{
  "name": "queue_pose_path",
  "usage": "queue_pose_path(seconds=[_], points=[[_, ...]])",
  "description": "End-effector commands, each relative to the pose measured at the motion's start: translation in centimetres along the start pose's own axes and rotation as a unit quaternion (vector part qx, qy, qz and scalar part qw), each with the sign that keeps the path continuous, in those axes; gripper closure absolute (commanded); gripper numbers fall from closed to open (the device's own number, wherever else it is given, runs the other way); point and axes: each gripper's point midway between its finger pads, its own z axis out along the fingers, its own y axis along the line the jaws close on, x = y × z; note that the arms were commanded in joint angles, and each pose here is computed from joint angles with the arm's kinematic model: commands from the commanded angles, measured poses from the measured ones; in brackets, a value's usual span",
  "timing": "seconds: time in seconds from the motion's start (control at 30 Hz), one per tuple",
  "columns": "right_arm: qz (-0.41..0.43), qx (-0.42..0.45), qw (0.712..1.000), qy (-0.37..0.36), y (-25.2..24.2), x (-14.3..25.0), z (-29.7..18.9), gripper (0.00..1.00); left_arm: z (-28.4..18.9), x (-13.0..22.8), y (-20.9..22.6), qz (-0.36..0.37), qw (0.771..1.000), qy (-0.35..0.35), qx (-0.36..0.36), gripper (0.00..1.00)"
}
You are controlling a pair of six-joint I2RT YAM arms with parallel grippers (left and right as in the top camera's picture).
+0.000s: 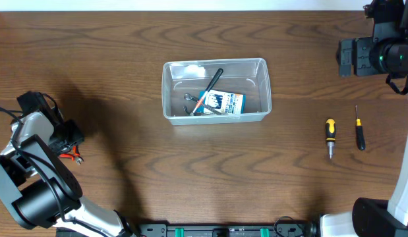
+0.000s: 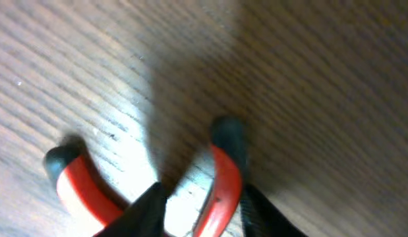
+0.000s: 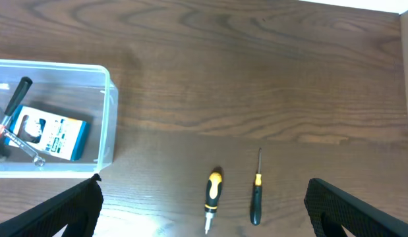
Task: Pack container
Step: 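Lower left gripper and grasp the red pliers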
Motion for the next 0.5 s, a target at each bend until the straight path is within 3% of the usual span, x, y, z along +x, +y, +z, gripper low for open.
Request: queue_pose_path(seconds=[0.0, 0.47], points=[[-0.009, -0.003, 1.000, 0.002, 0.0, 0.1, 0.1, 0.01, 2.4, 2.1, 0.8, -0.003, 0.999, 0.045, -0.024, 0.73], [-0.009, -0.002, 1.000, 0.001, 0.0, 0.1, 0.1, 0.01, 2.0, 1.8, -0.6, 0.002, 0.999, 0.038, 0.005, 0.94]])
